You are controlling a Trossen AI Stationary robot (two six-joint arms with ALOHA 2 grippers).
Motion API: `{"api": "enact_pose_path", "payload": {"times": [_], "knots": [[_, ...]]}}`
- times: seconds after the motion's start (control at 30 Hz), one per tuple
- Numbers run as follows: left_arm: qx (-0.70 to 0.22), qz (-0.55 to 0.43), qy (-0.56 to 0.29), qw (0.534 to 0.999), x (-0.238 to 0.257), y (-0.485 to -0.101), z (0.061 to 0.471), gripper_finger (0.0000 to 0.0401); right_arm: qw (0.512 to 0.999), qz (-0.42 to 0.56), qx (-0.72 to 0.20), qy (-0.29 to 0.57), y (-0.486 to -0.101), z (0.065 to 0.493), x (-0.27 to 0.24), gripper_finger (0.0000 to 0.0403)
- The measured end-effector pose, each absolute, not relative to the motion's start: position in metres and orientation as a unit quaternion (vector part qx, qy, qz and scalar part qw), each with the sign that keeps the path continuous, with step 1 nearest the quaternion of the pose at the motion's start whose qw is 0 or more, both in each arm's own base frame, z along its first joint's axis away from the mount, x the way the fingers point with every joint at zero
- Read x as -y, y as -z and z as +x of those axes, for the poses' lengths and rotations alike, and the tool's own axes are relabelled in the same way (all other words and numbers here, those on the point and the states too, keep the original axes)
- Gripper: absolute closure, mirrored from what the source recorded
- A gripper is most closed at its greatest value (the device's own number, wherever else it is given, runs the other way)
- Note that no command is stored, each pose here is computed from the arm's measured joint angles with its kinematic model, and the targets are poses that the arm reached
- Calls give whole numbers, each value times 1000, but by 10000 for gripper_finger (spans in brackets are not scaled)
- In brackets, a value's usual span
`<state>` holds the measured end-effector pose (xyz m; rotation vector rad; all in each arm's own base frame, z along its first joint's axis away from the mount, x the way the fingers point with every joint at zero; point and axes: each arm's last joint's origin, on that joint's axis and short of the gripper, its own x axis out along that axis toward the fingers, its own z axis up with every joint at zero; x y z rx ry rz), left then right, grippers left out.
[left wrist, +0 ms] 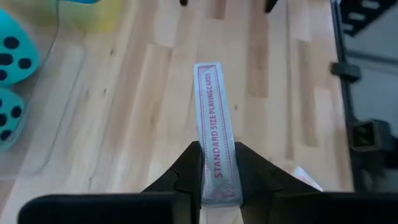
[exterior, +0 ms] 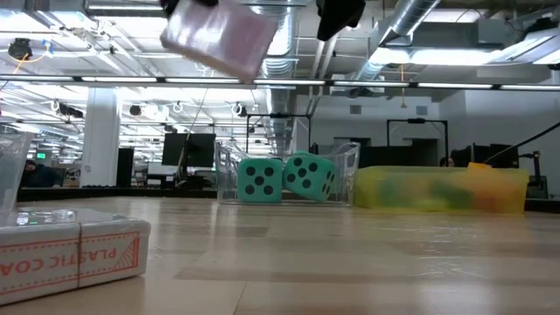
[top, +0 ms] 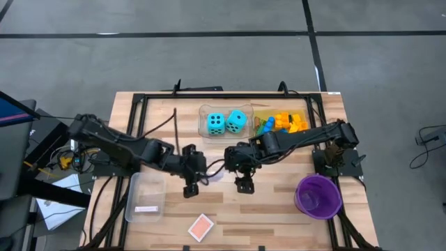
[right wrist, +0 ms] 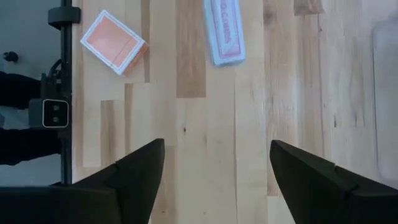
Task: Pick & Place Toys
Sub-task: Put the pink deck of cards into the white transparent bin
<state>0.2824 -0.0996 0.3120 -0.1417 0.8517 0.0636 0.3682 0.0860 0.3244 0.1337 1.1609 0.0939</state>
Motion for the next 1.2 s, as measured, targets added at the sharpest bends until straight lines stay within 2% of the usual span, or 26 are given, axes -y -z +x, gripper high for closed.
{"api": "enact_pose_path", "payload": {"times": [0.17,0.3,0.43,0.57,0.9,1.2], "knots": [[-343,-65,-35,936,109,-262,269,343,832,66,-550,-48,-324,366,-95,119],[-331,-61,-42,941,108,-219,258,343,827,67,-556,-39,-324,363,-99,119],[-301,-57,-62,950,106,-199,251,343,835,68,-545,-19,-336,354,-97,119],[-319,-48,-63,945,102,-178,242,343,851,72,-521,-4,-352,342,-95,119],[-320,-48,-60,944,94,-148,224,343,884,99,-455,41,-389,315,-85,119],[-337,-46,-45,939,93,-136,214,343,889,107,-444,45,-389,317,-89,119]]}}
